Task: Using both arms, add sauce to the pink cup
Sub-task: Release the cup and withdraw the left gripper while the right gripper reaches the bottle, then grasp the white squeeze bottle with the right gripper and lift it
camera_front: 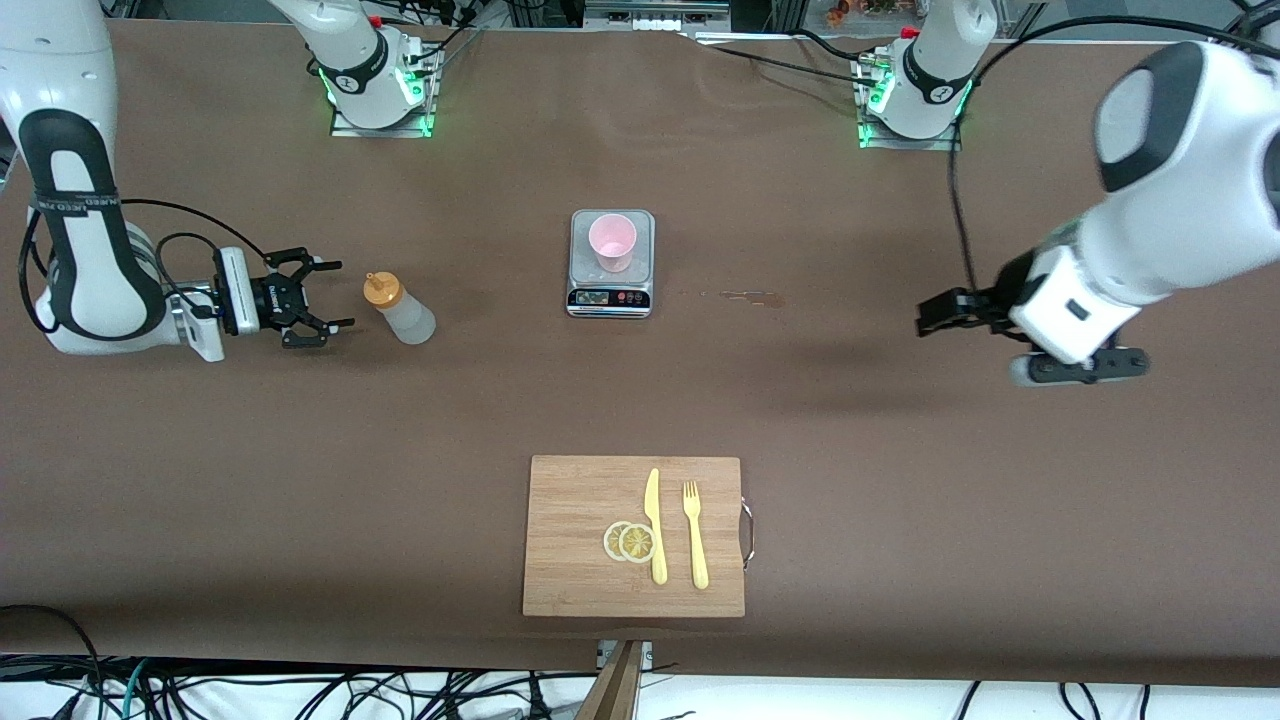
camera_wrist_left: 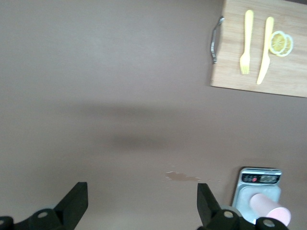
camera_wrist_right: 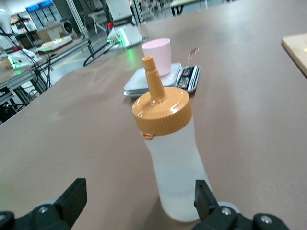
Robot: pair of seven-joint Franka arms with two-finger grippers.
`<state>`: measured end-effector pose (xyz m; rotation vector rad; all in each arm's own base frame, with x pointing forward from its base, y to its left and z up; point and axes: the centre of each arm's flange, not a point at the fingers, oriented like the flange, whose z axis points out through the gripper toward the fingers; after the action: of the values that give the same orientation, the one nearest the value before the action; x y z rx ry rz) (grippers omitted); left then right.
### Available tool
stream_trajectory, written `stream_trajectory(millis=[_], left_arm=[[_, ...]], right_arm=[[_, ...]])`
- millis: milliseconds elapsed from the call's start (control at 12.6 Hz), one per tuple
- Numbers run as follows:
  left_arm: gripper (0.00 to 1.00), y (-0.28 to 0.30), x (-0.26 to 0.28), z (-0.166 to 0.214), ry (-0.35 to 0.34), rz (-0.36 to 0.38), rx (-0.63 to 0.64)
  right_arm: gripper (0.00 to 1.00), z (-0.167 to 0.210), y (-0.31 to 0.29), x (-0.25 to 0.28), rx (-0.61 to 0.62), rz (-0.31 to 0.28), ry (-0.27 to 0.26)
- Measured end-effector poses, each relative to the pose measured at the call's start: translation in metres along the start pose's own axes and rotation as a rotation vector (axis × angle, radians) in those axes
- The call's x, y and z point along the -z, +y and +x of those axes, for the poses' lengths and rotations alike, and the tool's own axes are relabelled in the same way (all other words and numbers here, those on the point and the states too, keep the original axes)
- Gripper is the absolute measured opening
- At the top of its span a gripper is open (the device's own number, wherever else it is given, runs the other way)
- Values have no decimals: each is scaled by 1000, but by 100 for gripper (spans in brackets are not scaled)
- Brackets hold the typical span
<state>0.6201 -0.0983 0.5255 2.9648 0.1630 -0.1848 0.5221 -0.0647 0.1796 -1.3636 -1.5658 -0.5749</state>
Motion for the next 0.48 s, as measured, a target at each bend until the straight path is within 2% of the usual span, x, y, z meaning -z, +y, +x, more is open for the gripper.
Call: stream_trajectory(millis=[239, 477], left_arm=[[100, -38, 12, -2, -16, 72, -52], [100, -48, 25, -11, -22, 117, -77]], right_arm=[[100, -20, 9, -27, 29, -35, 92], [100, -21, 21, -50, 29, -57, 156]])
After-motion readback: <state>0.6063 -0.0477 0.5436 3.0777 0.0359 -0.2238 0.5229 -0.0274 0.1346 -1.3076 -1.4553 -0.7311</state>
